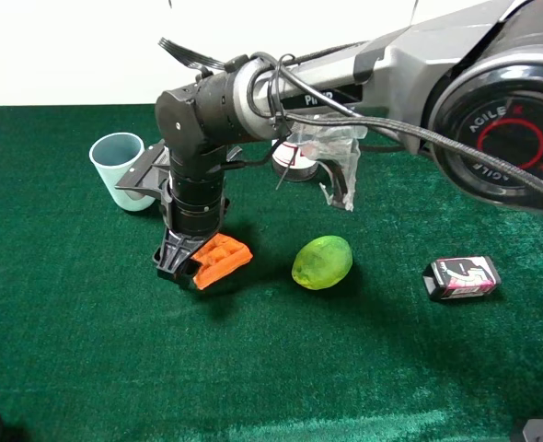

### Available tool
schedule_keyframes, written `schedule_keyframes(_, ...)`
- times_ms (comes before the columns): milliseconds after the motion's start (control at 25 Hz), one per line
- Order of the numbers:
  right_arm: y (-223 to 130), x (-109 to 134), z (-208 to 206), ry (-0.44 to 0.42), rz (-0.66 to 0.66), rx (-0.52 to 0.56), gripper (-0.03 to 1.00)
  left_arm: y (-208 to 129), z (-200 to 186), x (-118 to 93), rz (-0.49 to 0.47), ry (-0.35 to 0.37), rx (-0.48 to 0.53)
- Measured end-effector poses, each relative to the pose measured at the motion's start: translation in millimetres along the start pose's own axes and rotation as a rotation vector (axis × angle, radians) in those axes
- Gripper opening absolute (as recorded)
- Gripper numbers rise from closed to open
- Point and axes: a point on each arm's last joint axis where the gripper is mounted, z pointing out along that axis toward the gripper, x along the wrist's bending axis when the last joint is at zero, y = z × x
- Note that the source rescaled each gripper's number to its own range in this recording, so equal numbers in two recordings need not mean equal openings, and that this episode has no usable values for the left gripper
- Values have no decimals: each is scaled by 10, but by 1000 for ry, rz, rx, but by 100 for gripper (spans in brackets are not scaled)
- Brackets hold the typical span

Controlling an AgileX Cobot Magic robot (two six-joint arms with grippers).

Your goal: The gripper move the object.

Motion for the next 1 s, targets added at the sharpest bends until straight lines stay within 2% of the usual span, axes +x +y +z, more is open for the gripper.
schedule_keyframes(80,3,0,-2,0,-1,-1,90,0,0,0,0,0,0)
schedule_keyframes(200,22,-2,-35,-3,-3,-11,95,0,0,0,0,0,0)
schedule_keyframes(480,88,32,-434,-26,50,-75,97,0,0,0,0,0,0)
schedule_keyframes(800,-16,149,-1168,-42,37,-43,96,0,0,0,0,0,0)
schedule_keyframes(1000,-198,252,-1560,-50,23,-31,96,0,0,0,0,0,0)
